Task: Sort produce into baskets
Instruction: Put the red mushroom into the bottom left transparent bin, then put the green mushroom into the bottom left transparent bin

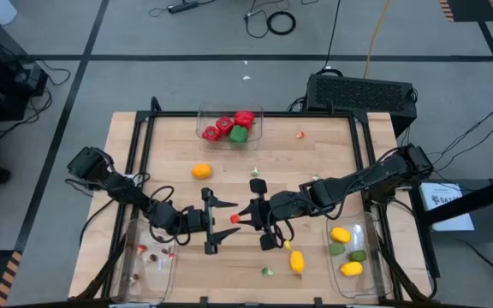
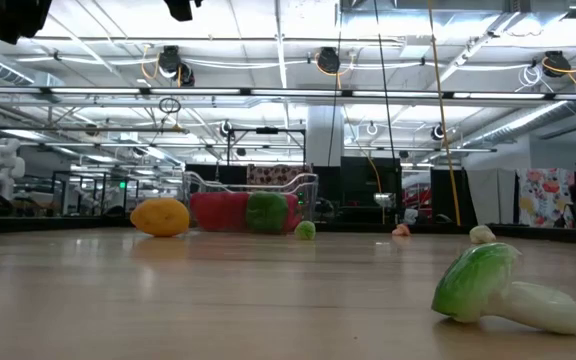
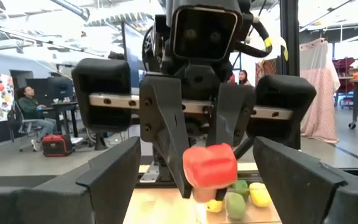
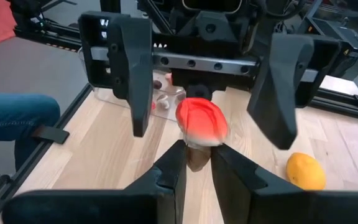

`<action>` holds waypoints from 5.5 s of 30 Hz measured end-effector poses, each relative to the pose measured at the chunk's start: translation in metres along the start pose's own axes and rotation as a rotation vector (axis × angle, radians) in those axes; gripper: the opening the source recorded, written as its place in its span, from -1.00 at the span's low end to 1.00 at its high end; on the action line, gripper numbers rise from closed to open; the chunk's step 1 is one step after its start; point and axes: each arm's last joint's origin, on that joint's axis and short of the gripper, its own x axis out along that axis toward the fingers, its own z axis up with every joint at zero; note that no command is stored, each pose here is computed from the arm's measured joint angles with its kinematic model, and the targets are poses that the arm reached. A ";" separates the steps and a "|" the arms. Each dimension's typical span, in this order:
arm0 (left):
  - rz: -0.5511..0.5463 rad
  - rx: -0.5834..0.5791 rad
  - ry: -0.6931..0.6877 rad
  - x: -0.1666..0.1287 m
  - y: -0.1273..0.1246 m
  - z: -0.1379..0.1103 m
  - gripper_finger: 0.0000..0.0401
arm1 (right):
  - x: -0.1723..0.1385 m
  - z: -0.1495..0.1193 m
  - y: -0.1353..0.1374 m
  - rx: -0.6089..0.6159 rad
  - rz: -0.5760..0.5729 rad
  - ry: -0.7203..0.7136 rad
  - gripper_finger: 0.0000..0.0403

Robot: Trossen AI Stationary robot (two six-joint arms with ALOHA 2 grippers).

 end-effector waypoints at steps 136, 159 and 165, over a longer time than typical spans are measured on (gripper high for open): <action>-0.145 0.004 0.716 -0.133 -0.056 0.108 0.08 | -0.023 -0.090 -0.096 0.095 -0.453 0.783 0.55; 0.038 0.246 0.776 -0.050 -0.003 0.088 0.08 | -0.064 -0.197 -0.116 0.945 -0.917 1.035 0.61; 0.059 0.267 0.781 -0.045 0.003 0.087 0.08 | -0.059 -0.211 -0.118 0.985 -0.899 0.966 0.69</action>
